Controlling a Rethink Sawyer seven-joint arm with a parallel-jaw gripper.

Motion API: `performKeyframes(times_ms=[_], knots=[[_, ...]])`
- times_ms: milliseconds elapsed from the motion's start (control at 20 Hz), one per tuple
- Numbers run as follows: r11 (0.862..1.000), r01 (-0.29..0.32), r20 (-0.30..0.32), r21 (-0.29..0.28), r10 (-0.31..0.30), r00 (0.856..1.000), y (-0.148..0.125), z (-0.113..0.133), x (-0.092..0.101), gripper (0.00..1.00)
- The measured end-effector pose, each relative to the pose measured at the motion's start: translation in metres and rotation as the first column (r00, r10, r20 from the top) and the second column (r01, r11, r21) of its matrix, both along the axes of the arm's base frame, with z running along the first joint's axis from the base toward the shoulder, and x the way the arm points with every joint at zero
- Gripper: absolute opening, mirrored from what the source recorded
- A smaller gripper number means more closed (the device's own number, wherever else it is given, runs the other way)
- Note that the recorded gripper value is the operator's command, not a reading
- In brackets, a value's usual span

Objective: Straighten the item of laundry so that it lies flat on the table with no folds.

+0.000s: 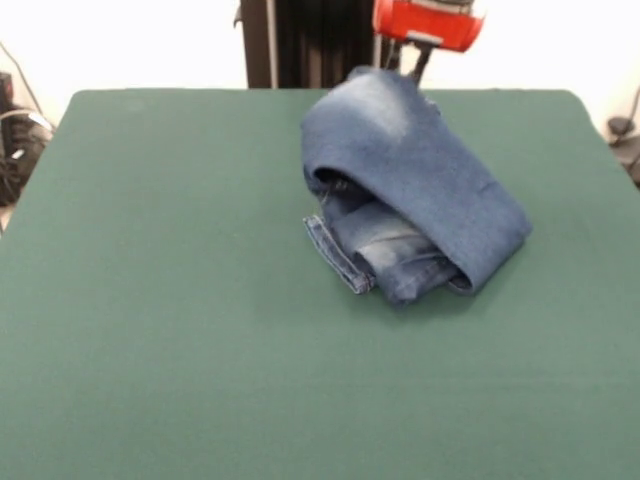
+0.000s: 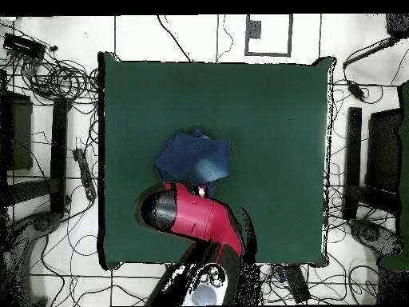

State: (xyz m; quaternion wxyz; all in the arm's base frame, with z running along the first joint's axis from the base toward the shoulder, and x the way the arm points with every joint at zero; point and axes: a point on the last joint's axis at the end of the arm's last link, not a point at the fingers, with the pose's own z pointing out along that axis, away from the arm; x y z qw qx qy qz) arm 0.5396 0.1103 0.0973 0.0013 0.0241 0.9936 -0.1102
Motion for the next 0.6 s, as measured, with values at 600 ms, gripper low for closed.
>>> performKeyframes(times_ms=[600], knots=[[0.991,0.111,-0.054,-0.073,-0.115,0.992,0.022,0.090,-0.042,0.00]])
